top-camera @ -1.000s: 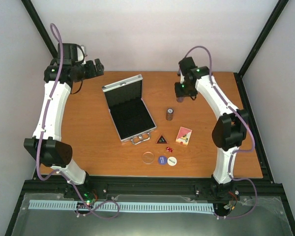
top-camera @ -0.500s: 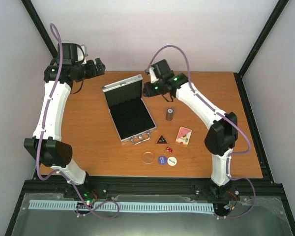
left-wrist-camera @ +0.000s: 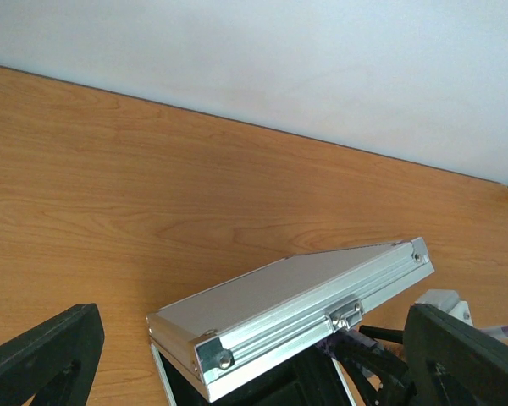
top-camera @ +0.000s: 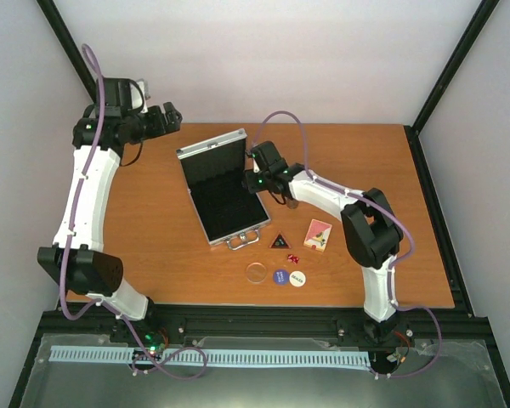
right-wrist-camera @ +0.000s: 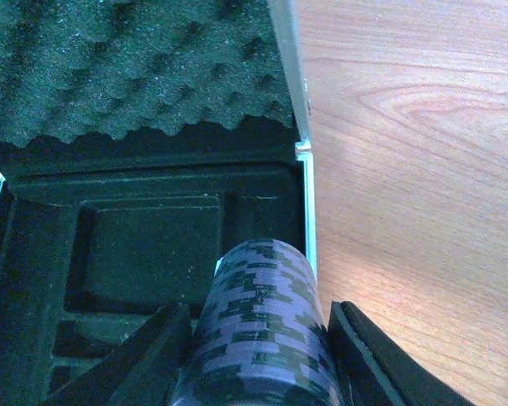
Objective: Pack up texas hold em set
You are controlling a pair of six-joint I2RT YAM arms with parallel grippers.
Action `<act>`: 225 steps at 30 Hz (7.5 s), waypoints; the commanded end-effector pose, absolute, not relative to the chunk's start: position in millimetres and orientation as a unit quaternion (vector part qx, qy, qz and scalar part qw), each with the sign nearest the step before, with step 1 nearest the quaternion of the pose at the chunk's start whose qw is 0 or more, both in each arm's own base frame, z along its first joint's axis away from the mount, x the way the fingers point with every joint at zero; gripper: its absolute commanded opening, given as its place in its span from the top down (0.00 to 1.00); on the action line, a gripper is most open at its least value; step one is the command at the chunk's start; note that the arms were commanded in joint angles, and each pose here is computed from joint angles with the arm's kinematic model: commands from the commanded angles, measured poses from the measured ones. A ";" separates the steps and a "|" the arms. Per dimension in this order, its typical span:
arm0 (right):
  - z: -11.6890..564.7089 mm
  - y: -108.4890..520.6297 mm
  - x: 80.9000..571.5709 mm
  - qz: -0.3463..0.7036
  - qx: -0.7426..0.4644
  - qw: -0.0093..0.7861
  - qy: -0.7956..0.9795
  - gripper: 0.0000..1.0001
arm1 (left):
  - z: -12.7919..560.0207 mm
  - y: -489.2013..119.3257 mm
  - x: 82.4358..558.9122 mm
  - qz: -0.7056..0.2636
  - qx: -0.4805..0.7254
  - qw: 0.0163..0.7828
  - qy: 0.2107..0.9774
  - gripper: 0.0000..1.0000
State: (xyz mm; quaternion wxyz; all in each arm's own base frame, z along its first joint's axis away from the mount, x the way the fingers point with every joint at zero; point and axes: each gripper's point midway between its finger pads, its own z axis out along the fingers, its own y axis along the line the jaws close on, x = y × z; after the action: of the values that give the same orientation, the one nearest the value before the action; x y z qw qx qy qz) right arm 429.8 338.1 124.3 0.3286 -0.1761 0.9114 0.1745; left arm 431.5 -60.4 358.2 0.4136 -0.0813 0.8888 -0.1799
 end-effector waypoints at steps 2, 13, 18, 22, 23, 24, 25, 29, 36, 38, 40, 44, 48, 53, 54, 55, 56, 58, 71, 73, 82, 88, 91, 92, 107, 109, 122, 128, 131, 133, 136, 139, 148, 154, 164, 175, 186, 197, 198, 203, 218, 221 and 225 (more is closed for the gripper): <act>154.0 363.3 448.5 0.207 -0.156 0.421 0.869 0.97 | 367.9 -61.7 420.0 -0.184 -0.074 0.427 0.882 0.00; 131.8 373.9 457.5 0.195 -0.142 0.452 0.859 0.97 | 359.6 -63.8 418.0 -0.189 -0.074 0.424 0.883 0.00; 128.9 373.7 467.0 0.186 -0.127 0.465 0.856 0.97 | 359.3 -64.3 416.3 -0.192 -0.072 0.424 0.882 0.00; 124.0 374.6 471.9 0.184 -0.119 0.473 0.853 0.97 | 355.0 -64.3 413.5 -0.191 -0.072 0.421 0.884 0.00; 122.4 375.3 473.4 0.184 -0.117 0.474 0.853 0.97 | 352.7 -64.3 412.9 -0.191 -0.072 0.418 0.885 0.00; 120.4 375.9 474.7 0.184 -0.115 0.475 0.853 0.97 | 351.8 -64.5 412.3 -0.191 -0.072 0.418 0.885 0.00; 119.1 376.6 476.1 0.184 -0.113 0.476 0.852 0.97 | 350.6 -63.9 412.5 -0.190 -0.073 0.417 0.886 0.00; 114.2 375.3 481.6 0.177 -0.103 0.483 0.851 0.97 | 347.4 -64.8 414.4 -0.192 -0.074 0.413 0.887 0.00; 89.9 373.4 484.2 0.154 -0.103 0.472 0.862 0.83 | 343.5 -65.4 415.7 -0.192 -0.074 0.408 0.890 0.00; 85.4 371.0 482.2 0.144 -0.100 0.471 0.864 0.74 | 343.2 -65.2 415.3 -0.191 -0.074 0.407 0.890 0.00; 83.7 368.7 479.6 0.133 -0.099 0.470 0.867 0.60 | 342.4 -65.0 414.9 -0.190 -0.074 0.406 0.891 0.00; 88.7 367.7 475.2 0.119 -0.106 0.472 0.867 0.40 | 339.6 -63.9 413.6 -0.187 -0.075 0.403 0.893 0.00; 96.2 369.3 473.2 0.117 -0.113 0.467 0.869 0.25 | 338.3 -63.1 413.9 -0.185 -0.075 0.402 0.894 0.00; 111.5 369.9 469.2 0.126 -0.119 0.466 0.868 0.21 | 340.4 -61.6 413.8 -0.181 -0.077 0.405 0.893 0.00; 119.8 370.2 468.1 0.128 -0.122 0.468 0.866 0.20 | 341.4 -61.2 414.0 -0.180 -0.077 0.407 0.892 0.00; 130.1 370.3 467.3 0.130 -0.126 0.472 0.863 0.19 | 342.9 -60.9 413.8 -0.179 -0.076 0.409 0.892 0.00; 141.5 369.0 466.4 0.128 -0.131 0.477 0.860 0.16 | 343.9 -59.9 414.2 -0.176 -0.076 0.411 0.891 0.00; 164.0 362.5 463.6 0.115 -0.138 0.480 0.859 0.15 | 345.0 -59.5 414.2 -0.175 -0.077 0.412 0.891 0.00; 147.7 245.8 420.2 -0.044 -0.142 0.289 0.946 0.13 | 336.0 -63.5 413.4 -0.187 -0.080 0.398 0.894 0.00; 127.6 225.3 415.1 -0.025 -0.120 0.241 0.963 0.16 | 336.6 -63.3 413.8 -0.187 -0.081 0.398 0.894 0.00; 66.1 199.0 396.1 -0.002 -0.119 0.128 0.985 0.22 | 331.0 -61.0 412.7 -0.180 -0.085 0.392 0.898 0.00; 53.4 208.9 397.4 0.016 -0.124 0.115 0.985 0.24 | 327.9 -61.3 410.8 -0.180 -0.086 0.388 0.900 0.00; 55.6 212.8 397.1 0.027 -0.126 0.113 0.985 0.26 | 328.3 -59.7 409.6 -0.176 -0.086 0.389 0.900 0.00; 57.9 213.1 397.2 0.028 -0.125 0.115 0.985 0.27 | 328.6 -59.2 409.7 -0.174 -0.087 0.390 0.900 0.00; 115.9 207.2 399.3 0.024 -0.126 0.176 0.976 0.26 | 328.9 -60.5 416.7 -0.180 -0.089 0.390 0.899 0.00; 112.5 209.3 399.9 0.026 -0.130 0.172 0.976 0.26 | 329.2 -60.5 417.7 -0.180 -0.090 0.390 0.899 0.00; 79.6 227.0 419.7 0.028 -0.151 0.139 0.978 0.26 | 329.9 -60.5 418.2 -0.175 -0.084 0.389 0.901 0.00; 67.9 226.9 421.0 0.024 -0.145 0.127 0.981 0.31 | 329.4 -58.5 417.7 -0.168 -0.080 0.387 0.903 0.00; 67.1 226.2 421.1 0.021 -0.141 0.126 0.982 0.36 | 327.4 -58.4 418.8 -0.164 -0.078 0.384 0.905 0.00; 67.3 226.1 420.8 0.021 -0.140 0.126 0.982 0.40 | 326.3 -58.5 419.8 -0.163 -0.076 0.381 0.907 0.00; 65.3 225.5 420.5 0.019 -0.141 0.124 0.982 0.42 | 325.0 -58.9 421.1 -0.163 -0.076 0.379 0.908 0.00; 59.2 224.3 419.0 0.016 -0.141 0.116 0.983 0.47 | 324.2 -59.9 421.7 -0.166 -0.075 0.378 0.908 0.00; 53.5 221.7 416.8 0.011 -0.137 0.111 0.984 0.67 | 324.9 -58.5 419.6 -0.162 -0.072 0.378 0.909 0.00; 70.3 222.9 415.4 0.019 -0.145 0.128 0.981 0.96 | 324.1 -59.0 419.6 -0.162 -0.071 0.377 0.909 0.00; 167.9 257.3 409.3 0.143 -0.176 0.287 0.930 0.97 | 325.1 -60.4 418.6 -0.170 -0.076 0.380 0.906 0.00; 167.7 311.7 380.8 0.172 -0.210 0.410 0.871 0.97 | 312.9 -59.2 421.3 -0.166 -0.083 0.371 0.910 0.00; 157.5 312.8 410.3 0.145 -0.167 0.483 0.847 0.97 | 302.1 -63.0 419.8 -0.174 -0.080 0.356 0.914 0.00; 132.6 326.2 407.0 0.173 -0.162 0.466 0.853 0.97 | 294.3 -63.0 416.2 -0.171 -0.076 0.347 0.919 0.00; 129.0 328.8 406.5 0.173 -0.161 0.464 0.854 0.97 | 293.2 -63.4 416.4 -0.172 -0.074 0.346 0.919 0.00; 124.8 335.5 407.3 0.177 -0.160 0.464 0.853 0.97 | 291.4 -64.3 417.3 -0.174 -0.075 0.343 0.920 0.00; 84.9 334.0 413.5 0.168 -0.136 0.463 0.860 0.97 | 282.0 -65.1 416.7 -0.177 -0.078 0.333 0.923 0.00; 64.1 330.8 410.4 0.166 -0.126 0.448 0.869 0.97 | 282.8 -65.8 417.1 -0.178 -0.077 0.333 0.923 0.00; 42.7 328.0 408.0 0.160 -0.118 0.432 0.880 0.95 | 282.0 -65.9 418.2 -0.177 -0.077 0.332 0.923 0.00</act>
State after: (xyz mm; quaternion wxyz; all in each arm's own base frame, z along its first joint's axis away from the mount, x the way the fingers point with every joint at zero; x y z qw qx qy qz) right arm 414.2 332.4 77.8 0.4547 -0.1345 0.8634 0.1725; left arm 413.5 -62.8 276.4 0.3235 -0.0813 0.9271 -0.1708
